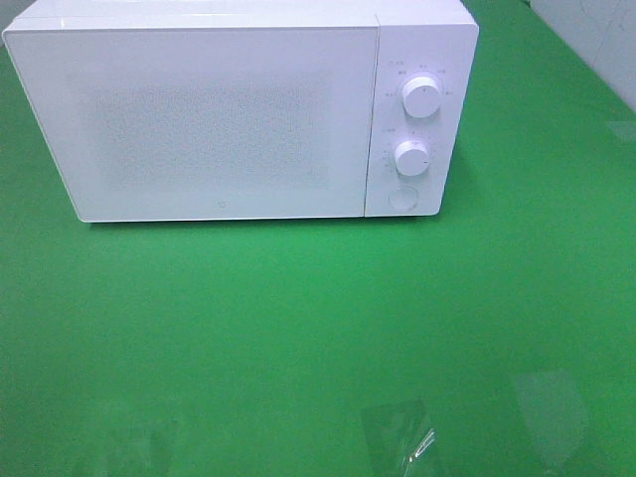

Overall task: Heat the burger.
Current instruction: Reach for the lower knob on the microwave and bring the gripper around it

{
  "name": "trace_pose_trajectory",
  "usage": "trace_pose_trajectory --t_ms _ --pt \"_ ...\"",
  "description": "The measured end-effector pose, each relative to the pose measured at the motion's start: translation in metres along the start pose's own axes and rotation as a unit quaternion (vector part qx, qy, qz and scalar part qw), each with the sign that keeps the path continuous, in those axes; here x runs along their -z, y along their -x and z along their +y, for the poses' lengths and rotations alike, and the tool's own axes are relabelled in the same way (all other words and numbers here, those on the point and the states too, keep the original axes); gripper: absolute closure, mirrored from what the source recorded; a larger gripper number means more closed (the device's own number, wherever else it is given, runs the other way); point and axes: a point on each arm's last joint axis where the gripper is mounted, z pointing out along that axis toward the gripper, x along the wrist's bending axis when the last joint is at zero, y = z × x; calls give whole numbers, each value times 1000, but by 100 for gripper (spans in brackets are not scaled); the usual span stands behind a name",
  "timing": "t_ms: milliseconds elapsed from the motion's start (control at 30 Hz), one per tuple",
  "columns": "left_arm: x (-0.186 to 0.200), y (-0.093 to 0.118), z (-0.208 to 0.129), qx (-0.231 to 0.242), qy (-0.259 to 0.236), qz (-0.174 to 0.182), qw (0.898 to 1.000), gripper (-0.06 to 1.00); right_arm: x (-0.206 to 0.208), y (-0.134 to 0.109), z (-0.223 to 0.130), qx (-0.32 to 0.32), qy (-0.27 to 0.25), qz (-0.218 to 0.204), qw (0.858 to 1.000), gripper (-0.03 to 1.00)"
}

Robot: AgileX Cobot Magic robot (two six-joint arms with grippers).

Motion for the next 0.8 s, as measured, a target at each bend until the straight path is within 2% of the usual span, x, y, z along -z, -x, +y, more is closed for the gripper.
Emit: trace_pose_trajectory --t_ms 267,533,800 --pt "0 0 0 0 0 0 1000 1 1 0 1 1 3 -1 1000 21" --pt "0 0 0 0 0 0 1000 1 -2 0 13 4 27 -1 1000 21" --pt "0 0 0 0 0 0 1000 1 -24 0 41 11 83 -4 996 16"
